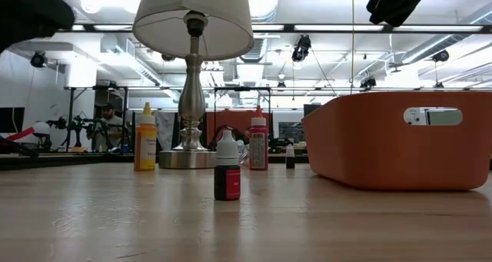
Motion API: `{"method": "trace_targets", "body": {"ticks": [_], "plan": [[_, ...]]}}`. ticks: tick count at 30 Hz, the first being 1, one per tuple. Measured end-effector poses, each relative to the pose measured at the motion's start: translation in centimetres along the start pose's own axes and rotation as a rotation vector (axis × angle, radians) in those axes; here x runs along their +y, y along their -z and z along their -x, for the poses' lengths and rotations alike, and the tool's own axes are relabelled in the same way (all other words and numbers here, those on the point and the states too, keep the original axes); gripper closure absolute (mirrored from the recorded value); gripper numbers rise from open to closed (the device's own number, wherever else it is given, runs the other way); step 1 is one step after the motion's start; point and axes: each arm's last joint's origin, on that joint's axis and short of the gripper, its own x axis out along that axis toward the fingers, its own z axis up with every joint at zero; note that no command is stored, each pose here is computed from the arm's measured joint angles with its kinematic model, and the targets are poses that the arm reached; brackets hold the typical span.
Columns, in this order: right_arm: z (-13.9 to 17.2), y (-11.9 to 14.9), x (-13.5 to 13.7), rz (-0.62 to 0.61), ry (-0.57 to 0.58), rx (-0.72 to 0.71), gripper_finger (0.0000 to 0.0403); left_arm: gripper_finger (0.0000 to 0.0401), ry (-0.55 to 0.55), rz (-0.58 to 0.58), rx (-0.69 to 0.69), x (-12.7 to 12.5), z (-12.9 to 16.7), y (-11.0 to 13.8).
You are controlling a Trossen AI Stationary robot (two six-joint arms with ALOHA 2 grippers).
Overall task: Pick & Place food coloring
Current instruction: Move the small food coloring bottle from the left to the center of the table
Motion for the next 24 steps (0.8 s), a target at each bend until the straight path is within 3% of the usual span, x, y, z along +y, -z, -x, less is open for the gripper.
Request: {"method": "trace_targets", "body": {"ticks": [10,24], "plan": [[0.0,0.0,0.0,0.007,0.001,0.000,0.0322,0.0113,0.116,0.030,0.090,0.6,-2.9,-0.9],[0.0,0.0,0.0,0.042,0.002,0.001,0.0323,0.0113,0.088,0.031,0.083,0.1,-4.5,0.1]]}}
